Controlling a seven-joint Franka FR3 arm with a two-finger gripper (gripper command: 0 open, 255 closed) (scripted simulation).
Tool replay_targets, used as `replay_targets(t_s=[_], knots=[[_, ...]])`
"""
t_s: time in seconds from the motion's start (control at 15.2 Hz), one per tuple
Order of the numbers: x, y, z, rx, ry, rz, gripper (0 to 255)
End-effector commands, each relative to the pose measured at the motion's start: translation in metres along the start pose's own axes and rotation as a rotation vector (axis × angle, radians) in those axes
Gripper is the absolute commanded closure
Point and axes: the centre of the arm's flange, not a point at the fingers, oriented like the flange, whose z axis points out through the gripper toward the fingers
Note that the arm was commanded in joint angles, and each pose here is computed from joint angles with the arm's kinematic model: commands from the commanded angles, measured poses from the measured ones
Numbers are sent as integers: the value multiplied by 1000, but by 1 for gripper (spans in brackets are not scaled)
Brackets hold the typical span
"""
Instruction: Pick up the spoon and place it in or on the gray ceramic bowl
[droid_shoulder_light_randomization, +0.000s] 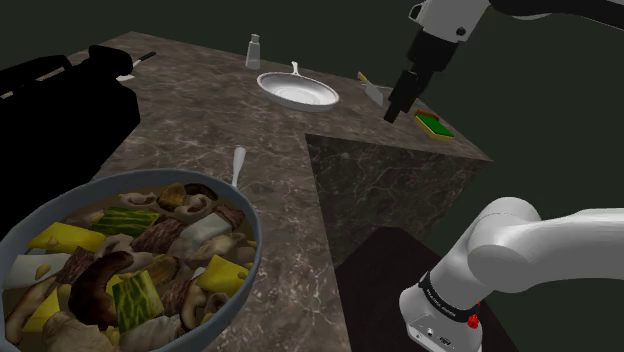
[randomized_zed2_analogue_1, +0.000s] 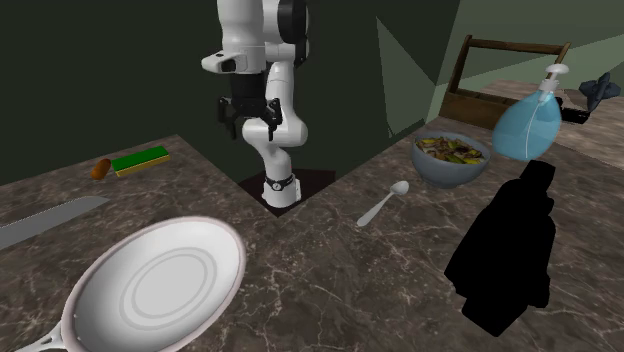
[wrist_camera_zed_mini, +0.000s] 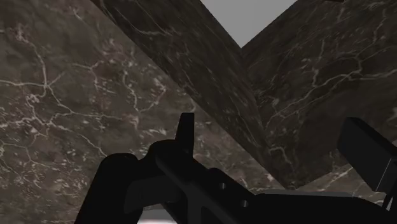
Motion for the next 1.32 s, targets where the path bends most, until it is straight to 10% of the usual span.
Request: replay_targets(t_s=[0.0, 1.25], knots=[[0, 0, 0, 0, 0, 0, 0], [82, -207, 43, 152, -113, 564, 0]])
